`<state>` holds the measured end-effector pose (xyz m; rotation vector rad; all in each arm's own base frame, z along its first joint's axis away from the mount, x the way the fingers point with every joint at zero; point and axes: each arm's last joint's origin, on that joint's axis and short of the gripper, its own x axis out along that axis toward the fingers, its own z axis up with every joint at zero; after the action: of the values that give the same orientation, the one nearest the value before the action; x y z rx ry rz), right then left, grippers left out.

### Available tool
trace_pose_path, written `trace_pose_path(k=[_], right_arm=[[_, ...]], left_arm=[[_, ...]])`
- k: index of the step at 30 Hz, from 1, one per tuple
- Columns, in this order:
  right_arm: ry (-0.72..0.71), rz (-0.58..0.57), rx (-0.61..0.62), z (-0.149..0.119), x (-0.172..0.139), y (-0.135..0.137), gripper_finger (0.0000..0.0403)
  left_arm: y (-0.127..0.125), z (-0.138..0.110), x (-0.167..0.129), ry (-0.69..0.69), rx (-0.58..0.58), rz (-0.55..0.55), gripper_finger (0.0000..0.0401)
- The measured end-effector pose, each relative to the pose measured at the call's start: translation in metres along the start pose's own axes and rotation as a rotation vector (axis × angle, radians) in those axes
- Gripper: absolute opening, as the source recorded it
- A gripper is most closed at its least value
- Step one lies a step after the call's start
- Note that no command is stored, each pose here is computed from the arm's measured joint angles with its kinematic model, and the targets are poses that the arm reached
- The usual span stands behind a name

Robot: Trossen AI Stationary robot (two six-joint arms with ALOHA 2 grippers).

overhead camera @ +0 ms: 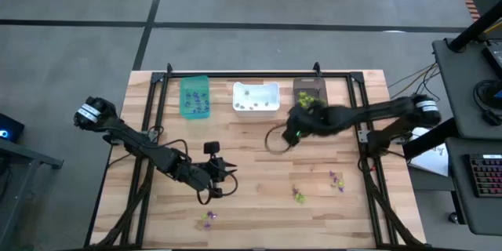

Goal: Sort Halloween decoration
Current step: Put the green spider toy into the black bin

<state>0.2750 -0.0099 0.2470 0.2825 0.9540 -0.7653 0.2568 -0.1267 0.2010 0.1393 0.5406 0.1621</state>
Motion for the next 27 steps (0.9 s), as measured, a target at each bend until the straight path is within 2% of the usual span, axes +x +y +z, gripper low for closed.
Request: trace_pose_path(k=[5,14,19,27], right_arm=[[0.07,-0.128,0.122,0.01,0.003,-0.053,0.0008],[0.252,-0.145,0.199,0.014,0.056,-0.117,0.0008],[0.271,-0.135,0.187,0.01,0.077,-0.129,0.0008],[0.222,-0.108,0.202,0.015,0.079,-0.128,0.002]], left_arm=[[0.0,0.0,0.002,-0.011,0.009,0.022,0.0039],[-0.001,-0.002,0.004,-0.003,0.007,0.024,0.0039],[-0.001,-0.002,0.004,-0.003,0.007,0.024,0.0039],[-0.001,-0.002,0.004,-0.003,-0.003,0.024,0.0039]])
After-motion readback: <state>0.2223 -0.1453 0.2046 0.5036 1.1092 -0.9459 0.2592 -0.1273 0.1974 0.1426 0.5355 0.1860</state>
